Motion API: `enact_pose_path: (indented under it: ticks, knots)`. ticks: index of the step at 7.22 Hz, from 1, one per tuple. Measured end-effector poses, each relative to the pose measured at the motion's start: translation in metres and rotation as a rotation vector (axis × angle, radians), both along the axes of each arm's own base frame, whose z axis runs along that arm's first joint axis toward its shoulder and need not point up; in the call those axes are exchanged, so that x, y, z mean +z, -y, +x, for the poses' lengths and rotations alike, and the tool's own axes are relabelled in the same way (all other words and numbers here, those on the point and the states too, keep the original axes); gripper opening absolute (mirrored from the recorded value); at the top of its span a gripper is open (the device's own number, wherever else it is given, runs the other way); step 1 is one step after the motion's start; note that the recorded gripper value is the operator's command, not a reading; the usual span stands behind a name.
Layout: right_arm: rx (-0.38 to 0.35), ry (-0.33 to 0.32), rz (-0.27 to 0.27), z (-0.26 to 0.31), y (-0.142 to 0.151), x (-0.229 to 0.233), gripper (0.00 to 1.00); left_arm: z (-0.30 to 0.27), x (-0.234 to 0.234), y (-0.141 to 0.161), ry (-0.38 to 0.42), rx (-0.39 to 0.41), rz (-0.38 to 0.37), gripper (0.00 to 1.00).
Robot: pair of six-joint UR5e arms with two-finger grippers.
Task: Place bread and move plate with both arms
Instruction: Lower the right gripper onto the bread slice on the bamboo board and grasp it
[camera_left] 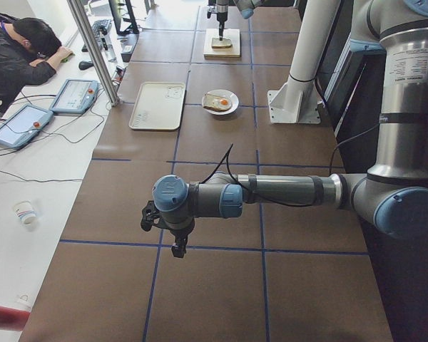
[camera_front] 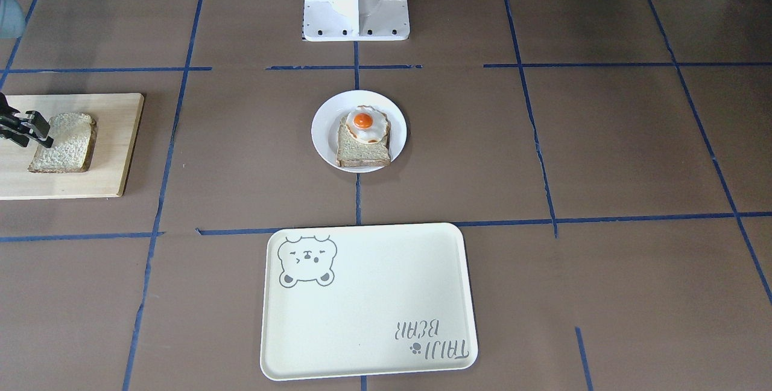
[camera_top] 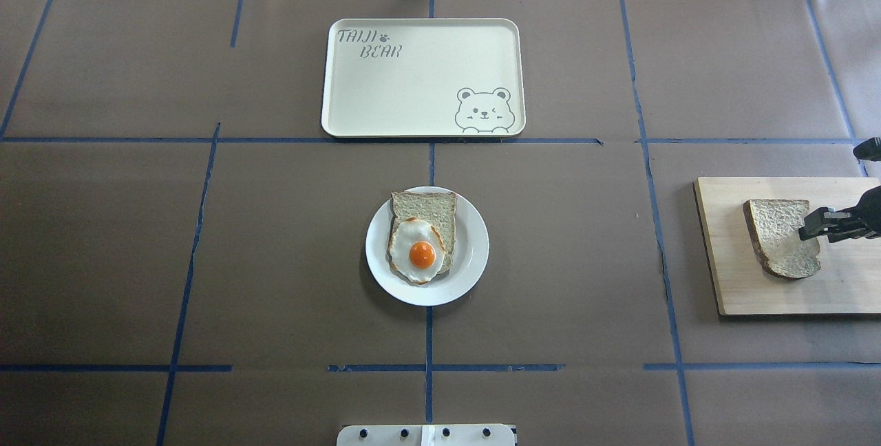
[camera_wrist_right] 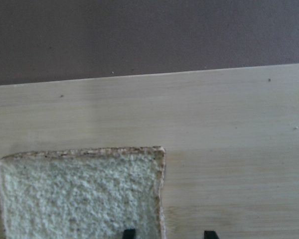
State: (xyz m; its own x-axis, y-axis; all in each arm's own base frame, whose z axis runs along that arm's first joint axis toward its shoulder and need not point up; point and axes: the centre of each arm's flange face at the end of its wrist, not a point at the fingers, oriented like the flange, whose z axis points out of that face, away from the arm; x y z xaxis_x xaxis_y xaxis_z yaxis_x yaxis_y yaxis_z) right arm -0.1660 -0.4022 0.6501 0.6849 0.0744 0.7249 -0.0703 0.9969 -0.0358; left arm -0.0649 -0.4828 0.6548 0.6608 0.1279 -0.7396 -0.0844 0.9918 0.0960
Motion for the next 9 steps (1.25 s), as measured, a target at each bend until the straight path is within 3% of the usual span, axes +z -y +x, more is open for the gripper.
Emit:
enact_pose_path:
  ticks: [1, 4, 6, 9]
  knots:
    - [-0.004, 0.0, -0.001, -0.0006, -0.0005, 0.001, 0.51, -0.0002, -0.0009, 0.0001, 0.0, 0.0, 0.002, 1.0]
    - [-0.01, -0.007, -0.007, -0.0016, -0.0016, 0.0072, 0.17, -0.0005, -0.0035, 0.0004, 0.0, -0.001, 0.007, 1.0]
    - [-0.013, -0.005, -0.005, -0.0025, -0.002, 0.0061, 0.04, -0.001, -0.0035, 0.0003, 0.0, -0.002, 0.007, 1.0]
    - [-0.012, -0.001, 0.003, -0.0022, -0.0013, 0.0015, 0.0, -0.0012, -0.004, 0.0004, 0.0, -0.003, 0.007, 1.0]
